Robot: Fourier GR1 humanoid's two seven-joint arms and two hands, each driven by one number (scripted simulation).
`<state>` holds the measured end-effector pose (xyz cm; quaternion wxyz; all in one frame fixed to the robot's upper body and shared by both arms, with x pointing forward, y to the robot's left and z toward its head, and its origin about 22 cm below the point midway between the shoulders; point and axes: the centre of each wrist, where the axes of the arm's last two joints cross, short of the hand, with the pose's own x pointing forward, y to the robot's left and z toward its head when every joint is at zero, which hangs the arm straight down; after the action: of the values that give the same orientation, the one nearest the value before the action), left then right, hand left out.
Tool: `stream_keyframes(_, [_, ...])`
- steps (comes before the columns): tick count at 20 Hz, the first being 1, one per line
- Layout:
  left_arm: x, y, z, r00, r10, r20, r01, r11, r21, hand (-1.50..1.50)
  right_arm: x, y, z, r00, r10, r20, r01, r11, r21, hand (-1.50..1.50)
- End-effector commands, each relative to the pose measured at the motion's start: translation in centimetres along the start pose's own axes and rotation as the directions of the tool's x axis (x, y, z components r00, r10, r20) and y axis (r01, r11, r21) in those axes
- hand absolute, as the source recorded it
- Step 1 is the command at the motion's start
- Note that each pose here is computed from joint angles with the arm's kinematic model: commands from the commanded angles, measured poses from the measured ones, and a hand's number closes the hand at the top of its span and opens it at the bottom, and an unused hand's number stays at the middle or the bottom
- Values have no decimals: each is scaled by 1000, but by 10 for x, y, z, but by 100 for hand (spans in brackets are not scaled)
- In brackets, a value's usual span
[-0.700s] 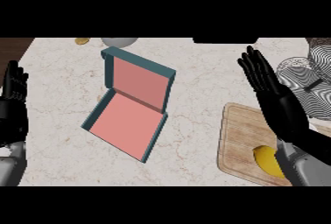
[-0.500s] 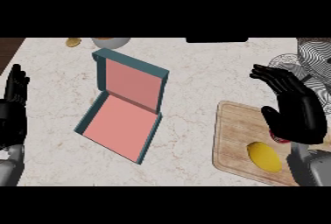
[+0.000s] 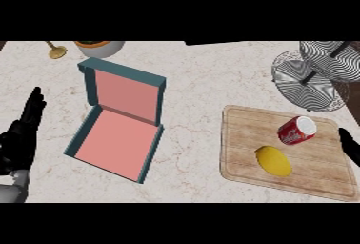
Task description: Pick the can from the cutting board and place it in the tiered basket
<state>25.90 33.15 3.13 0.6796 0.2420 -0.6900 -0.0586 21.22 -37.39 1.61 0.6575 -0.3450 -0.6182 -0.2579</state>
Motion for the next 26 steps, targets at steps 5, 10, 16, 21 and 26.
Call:
stream_keyframes(5, [11, -14, -4, 1000, 7, -12, -8, 995, -97, 0, 39, -61, 33, 944, 293, -155, -298, 955, -10, -150])
stream_keyframes(10, [13, -18, -2, 1000, 1, 1, 0, 994, -112, 0, 90, -67, 28, 813, 548, -194, -505, 831, 232, -150])
stream_keyframes(16, [24, -38, -13, 1000, 6, 12, -4, 989, -147, 0, 177, -43, 12, 726, 636, -262, -565, 769, 299, -150])
stream_keyframes(21, [25, -47, -16, 999, 4, 39, 2, 989, -149, 0, 182, -24, -11, 667, 638, -385, -552, 770, 320, -150])
stream_keyframes(26, [26, -30, -20, 1000, 12, 6, -11, 988, -156, 0, 165, -1, 5, 619, 659, -426, -519, 751, 408, -150])
